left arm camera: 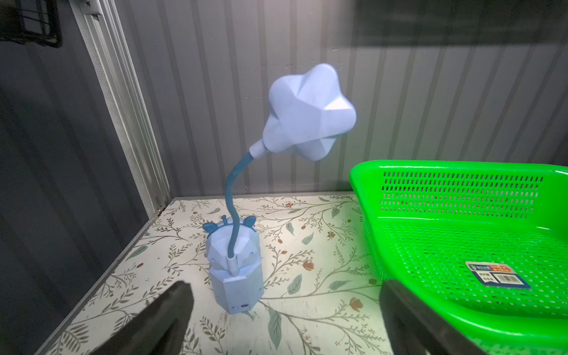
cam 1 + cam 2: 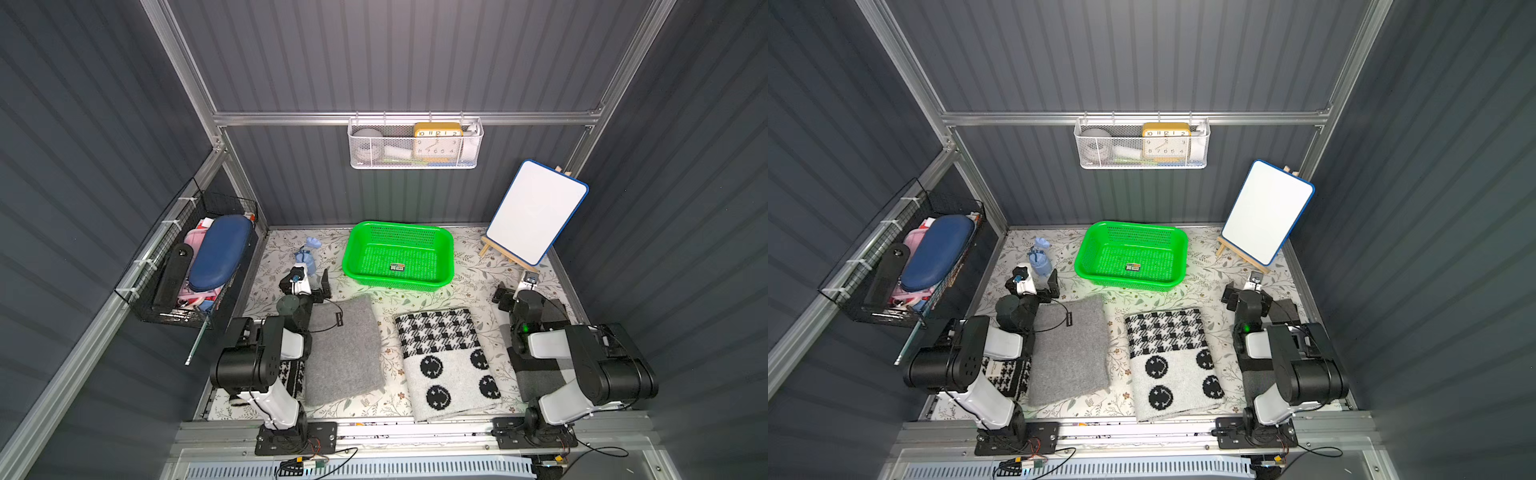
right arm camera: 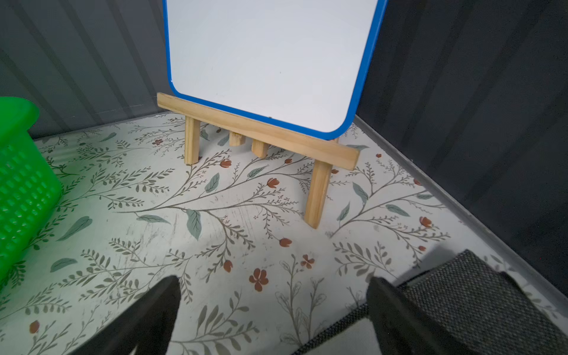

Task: Put the folded scarf in the basket
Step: Adjust the scarf at the center of the board.

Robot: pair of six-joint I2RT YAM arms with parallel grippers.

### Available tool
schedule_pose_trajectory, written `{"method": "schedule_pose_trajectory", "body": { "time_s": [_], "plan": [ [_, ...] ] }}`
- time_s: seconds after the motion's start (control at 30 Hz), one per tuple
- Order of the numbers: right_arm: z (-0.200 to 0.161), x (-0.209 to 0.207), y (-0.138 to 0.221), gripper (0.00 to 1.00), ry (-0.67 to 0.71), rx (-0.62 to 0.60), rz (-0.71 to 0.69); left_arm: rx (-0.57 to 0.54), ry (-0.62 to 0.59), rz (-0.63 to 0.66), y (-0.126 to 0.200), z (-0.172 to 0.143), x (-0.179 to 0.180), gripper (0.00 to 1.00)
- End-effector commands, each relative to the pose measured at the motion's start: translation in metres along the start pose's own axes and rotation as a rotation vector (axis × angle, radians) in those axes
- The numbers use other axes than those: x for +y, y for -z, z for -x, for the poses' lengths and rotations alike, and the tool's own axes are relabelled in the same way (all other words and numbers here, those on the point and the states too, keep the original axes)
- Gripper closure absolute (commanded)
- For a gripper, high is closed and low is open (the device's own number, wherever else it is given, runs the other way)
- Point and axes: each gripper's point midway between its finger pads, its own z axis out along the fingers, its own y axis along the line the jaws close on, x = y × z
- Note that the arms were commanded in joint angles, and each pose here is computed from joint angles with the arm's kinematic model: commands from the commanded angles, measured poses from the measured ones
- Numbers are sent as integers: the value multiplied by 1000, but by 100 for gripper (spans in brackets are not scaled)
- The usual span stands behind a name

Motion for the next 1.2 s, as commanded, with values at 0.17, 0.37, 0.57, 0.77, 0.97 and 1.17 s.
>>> {"method": "schedule_pose_trajectory", "body": {
  "time_s": [0.17, 0.37, 0.57, 0.77, 0.97, 1.17],
  "plan": [
    [3, 1, 0, 1, 6, -17, 7, -14, -14, -9, 1, 2, -1, 1],
    [3, 1, 0, 1, 6, -19, 6, -13, -14, -8, 1, 2, -1, 1],
    [3, 1, 0, 1, 6, -18, 6, -14, -14, -8, 1, 2, -1, 1],
    [9, 1, 4, 1, 8, -43, 10, -26, -1, 82, -1, 16, 16, 1],
    [46, -8, 49, 1, -48, -88, 16, 64, 145, 181, -18, 82, 39, 1],
    [58, -47, 98, 1, -339, -28, -129, 53, 344, 25, -3, 135, 12, 1]
  ]
}}
